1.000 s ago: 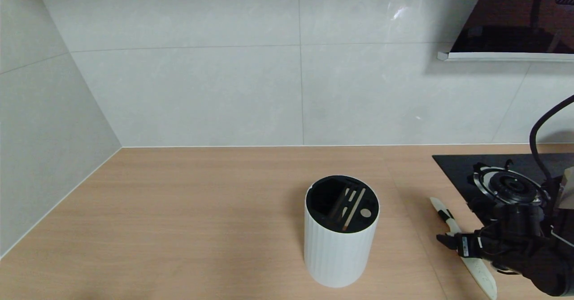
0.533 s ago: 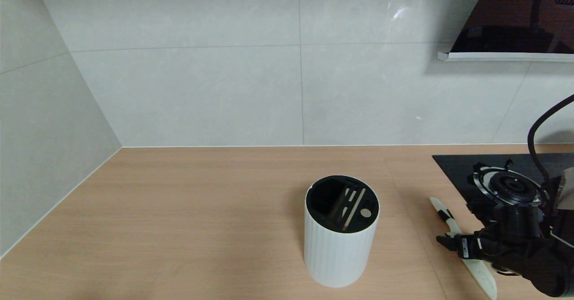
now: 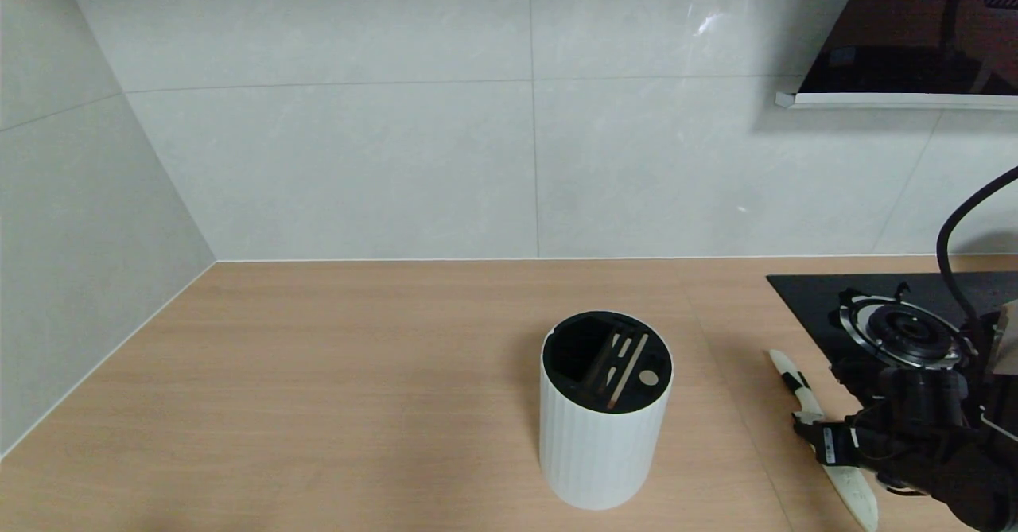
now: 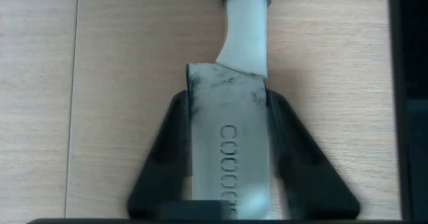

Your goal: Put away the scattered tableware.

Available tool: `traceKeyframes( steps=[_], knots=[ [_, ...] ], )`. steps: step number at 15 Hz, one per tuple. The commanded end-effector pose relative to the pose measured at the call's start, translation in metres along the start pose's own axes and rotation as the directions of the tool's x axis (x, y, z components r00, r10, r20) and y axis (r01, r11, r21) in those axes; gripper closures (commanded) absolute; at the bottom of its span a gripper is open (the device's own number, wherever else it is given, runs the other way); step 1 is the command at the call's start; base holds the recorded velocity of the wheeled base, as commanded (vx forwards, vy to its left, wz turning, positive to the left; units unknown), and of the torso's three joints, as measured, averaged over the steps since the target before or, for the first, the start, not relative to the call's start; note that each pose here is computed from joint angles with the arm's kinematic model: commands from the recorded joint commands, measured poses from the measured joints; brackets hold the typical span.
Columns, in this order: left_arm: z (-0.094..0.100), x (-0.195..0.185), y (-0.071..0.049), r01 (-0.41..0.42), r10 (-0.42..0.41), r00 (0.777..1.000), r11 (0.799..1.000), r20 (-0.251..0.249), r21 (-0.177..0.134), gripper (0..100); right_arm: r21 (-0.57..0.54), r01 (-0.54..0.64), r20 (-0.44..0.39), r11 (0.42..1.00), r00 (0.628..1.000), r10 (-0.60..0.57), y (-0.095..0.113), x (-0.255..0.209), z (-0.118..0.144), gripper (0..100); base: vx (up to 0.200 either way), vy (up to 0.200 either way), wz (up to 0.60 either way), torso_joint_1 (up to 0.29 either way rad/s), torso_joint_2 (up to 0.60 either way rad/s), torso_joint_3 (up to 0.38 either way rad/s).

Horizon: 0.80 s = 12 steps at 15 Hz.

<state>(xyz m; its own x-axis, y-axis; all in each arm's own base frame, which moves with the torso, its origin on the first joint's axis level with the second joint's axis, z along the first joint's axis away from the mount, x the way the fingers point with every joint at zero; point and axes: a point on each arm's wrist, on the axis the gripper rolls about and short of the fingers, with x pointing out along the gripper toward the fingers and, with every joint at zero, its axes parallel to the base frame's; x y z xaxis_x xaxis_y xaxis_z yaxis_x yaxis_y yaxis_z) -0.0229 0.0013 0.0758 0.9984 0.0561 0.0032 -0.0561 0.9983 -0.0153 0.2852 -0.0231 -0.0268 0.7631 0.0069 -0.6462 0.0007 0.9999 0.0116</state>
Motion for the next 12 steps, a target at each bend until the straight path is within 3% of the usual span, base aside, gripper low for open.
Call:
traceKeyframes(
  steps=[1,6,9,12],
  knots=[
    [0.000,0.000,0.000,-0.001,0.001,1.000,1.000,0.000,0.000,0,0.000,0.000,0.001,1.000,1.000,0.000,0.000,-0.001,0.000,100,0.000,0.000,0.00,0.000,0.00,0.000],
    [0.000,0.000,0.000,-0.001,0.001,1.000,1.000,0.000,0.000,0,-0.003,0.003,0.062,1.000,0.998,-0.003,0.000,-0.013,0.014,100,0.000,0.000,0.00,0.000,0.00,0.000],
    [0.000,0.000,0.000,-0.001,0.001,1.000,1.000,0.000,0.000,0,-0.017,0.019,0.219,1.000,0.976,-0.014,0.004,-0.047,0.047,100,0.000,0.000,0.00,0.000,0.00,0.000],
    [0.000,0.000,0.000,-0.001,0.001,1.000,1.000,0.000,0.009,0,-0.043,0.014,0.372,0.999,0.928,0.003,0.016,-0.088,0.076,100,0.000,0.000,0.00,0.000,0.00,0.000]
  ],
)
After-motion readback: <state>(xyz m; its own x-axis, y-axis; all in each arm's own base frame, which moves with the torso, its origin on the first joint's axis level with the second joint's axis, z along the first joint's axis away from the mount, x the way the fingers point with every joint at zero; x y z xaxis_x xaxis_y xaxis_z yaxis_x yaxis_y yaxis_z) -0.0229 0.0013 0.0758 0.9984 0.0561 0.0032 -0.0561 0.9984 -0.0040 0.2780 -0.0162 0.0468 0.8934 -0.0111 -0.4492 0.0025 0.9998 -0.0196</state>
